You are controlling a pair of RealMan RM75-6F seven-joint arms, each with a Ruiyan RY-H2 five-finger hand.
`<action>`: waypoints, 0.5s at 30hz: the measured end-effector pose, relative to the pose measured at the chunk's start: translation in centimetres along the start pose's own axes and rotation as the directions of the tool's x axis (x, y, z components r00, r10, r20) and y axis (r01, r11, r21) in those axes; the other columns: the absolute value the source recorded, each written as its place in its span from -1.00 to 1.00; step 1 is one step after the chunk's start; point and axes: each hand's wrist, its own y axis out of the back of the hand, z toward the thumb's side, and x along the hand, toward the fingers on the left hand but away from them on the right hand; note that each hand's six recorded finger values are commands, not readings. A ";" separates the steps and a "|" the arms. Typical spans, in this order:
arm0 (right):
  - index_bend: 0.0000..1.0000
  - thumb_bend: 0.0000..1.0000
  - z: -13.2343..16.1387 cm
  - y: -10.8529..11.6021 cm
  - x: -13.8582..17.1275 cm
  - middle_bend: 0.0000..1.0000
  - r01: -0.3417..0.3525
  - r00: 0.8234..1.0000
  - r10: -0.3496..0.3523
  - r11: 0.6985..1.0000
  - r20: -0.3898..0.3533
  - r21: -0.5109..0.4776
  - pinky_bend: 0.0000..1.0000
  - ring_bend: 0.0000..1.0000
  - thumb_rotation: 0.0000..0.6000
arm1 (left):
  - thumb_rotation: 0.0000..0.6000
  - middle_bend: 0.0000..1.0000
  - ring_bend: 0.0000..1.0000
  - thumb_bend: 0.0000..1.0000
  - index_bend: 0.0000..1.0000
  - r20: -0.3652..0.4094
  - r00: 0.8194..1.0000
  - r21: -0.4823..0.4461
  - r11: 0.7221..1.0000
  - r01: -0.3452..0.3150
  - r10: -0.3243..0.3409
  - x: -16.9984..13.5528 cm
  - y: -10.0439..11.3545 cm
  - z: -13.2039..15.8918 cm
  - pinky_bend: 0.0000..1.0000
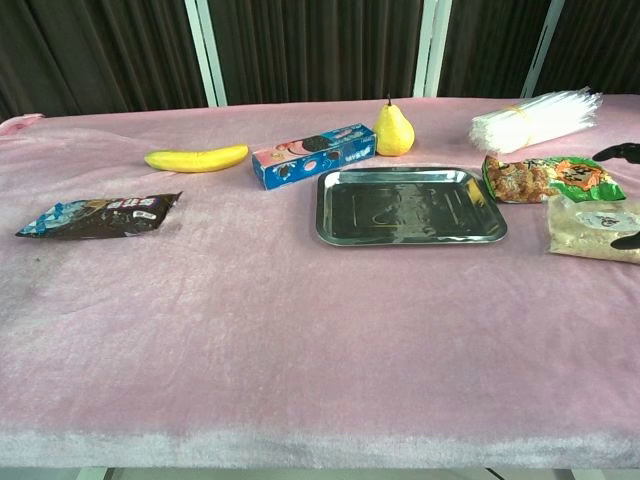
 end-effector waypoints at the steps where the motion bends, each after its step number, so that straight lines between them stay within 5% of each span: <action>1: -1.00 -0.85 0.0 0.0 0.0 -1.00 -0.002 1.000 0.002 1.000 -0.001 -0.001 -0.65 -1.00 1.00 | 1.00 -0.84 -0.88 -0.18 -0.80 0.000 1.000 0.001 1.000 0.000 0.000 0.0 0.0 0.0 -0.32; 15: -0.99 -0.84 0.3 -0.4 -0.4 -0.99 -0.017 1.000 0.017 1.000 -0.012 0.009 -0.57 -0.96 1.00 | 1.00 -0.84 -0.88 -0.17 -0.80 -0.006 1.000 -0.003 1.000 -0.003 0.003 -0.1 0.1 -0.1 -0.32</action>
